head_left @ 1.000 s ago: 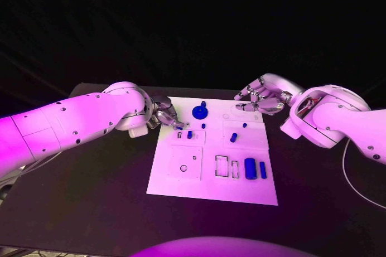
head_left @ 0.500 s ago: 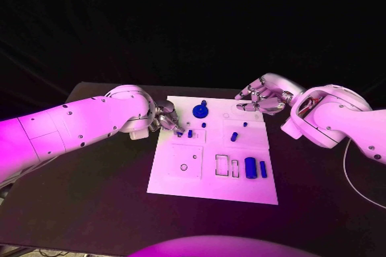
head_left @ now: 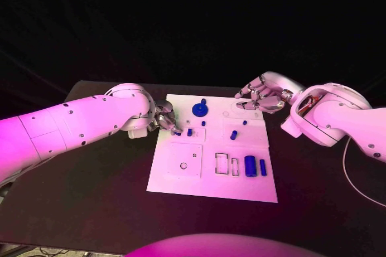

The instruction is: Assemble the parts on the task board

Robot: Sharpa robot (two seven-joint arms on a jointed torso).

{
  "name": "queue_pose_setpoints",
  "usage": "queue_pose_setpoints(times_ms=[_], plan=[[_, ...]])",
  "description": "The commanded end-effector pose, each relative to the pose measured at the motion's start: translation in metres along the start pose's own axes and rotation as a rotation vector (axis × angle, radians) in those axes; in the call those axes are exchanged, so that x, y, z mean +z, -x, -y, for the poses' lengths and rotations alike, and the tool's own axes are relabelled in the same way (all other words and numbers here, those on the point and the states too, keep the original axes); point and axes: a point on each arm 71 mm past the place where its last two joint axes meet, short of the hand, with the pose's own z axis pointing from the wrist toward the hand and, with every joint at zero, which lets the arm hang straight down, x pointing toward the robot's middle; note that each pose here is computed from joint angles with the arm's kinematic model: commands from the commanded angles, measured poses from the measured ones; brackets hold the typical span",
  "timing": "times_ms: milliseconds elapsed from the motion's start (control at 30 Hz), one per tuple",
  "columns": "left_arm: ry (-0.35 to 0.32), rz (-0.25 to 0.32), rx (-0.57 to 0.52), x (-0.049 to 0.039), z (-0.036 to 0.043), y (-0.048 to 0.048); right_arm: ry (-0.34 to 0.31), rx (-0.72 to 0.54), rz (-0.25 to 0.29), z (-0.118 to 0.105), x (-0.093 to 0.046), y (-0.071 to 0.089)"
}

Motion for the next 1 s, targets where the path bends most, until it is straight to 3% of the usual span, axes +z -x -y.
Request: queue_pose_setpoints(times_ms=[33,300,1000], plan=[[0.040,-0.019,0.029,0.0010,-0.0036,-0.0035,0.002,-0.002,-0.012,-0.0002,0.0001,-0.0014],[0.043,-0.022,0.033,0.0009,-0.0037,-0.0038,0.002,-0.002,-0.014,-0.0001,0.0001,-0.0018],[0.064,-0.050,0.040,0.0045,0.0048,-0.0068,0.003,-0.001,-0.015,-0.0006,-0.0002,-0.0023]])
